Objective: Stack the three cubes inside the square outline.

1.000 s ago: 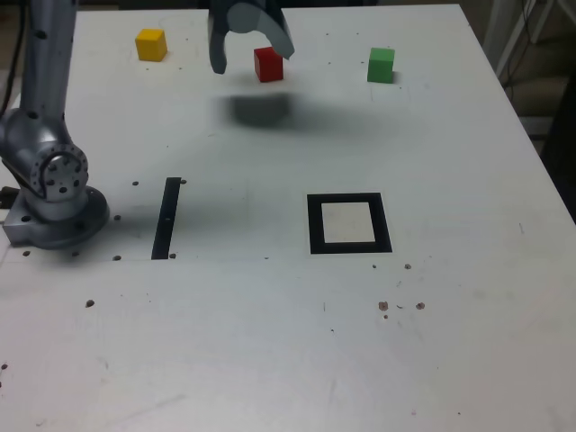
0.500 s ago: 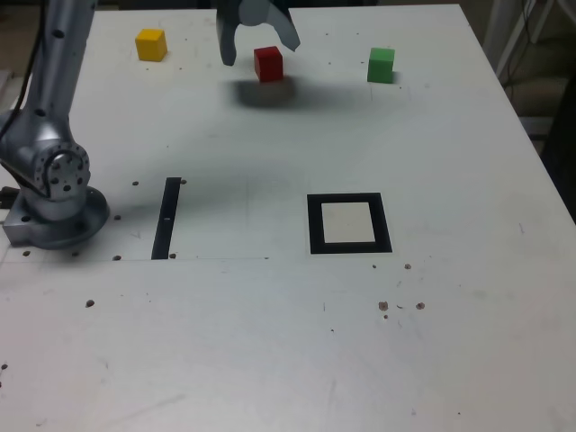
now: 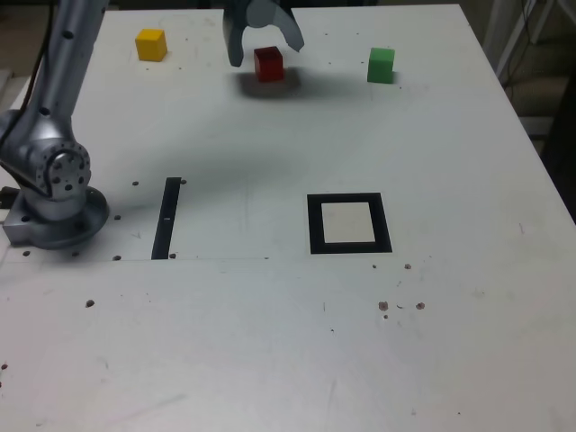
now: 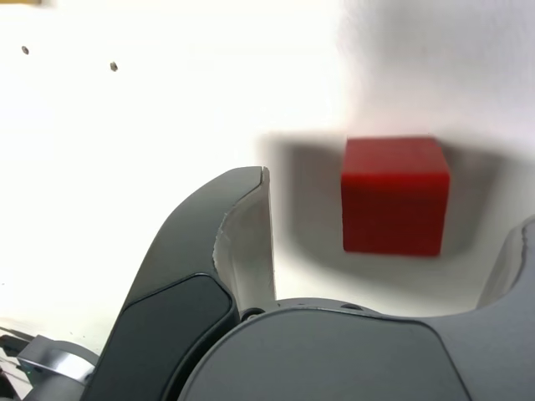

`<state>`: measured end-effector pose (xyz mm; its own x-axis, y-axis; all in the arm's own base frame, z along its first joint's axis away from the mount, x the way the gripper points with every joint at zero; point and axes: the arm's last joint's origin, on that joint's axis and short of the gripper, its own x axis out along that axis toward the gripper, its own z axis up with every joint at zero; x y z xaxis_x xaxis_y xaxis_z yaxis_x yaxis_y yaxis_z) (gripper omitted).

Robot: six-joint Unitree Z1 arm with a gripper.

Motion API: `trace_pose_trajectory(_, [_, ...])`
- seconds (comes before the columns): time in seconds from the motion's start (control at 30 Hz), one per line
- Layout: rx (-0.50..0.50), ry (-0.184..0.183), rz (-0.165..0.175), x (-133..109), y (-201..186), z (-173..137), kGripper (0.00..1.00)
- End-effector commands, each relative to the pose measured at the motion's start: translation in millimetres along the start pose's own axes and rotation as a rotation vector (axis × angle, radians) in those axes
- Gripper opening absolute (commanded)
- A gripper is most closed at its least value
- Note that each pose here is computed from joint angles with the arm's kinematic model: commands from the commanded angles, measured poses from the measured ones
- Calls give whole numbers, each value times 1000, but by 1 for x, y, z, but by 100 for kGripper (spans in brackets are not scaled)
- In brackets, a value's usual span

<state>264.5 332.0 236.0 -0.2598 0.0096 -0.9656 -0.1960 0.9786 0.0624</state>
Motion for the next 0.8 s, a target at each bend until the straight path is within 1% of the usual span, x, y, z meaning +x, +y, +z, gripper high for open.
trace_pose_trajectory(0.0, [-1, 9, -9, 6, 3, 2, 95])
trace_pose_trajectory(0.23, [-1, 20, -24, 16, 7, 9, 90])
trace_pose_trajectory(0.4, [-7, 22, -29, 18, 7, 11, 83])
trace_pose_trajectory(0.5, [-14, 21, -27, 18, 7, 12, 75])
trace_pose_trajectory(0.77, [-21, 15, -12, 15, 7, 14, 46])
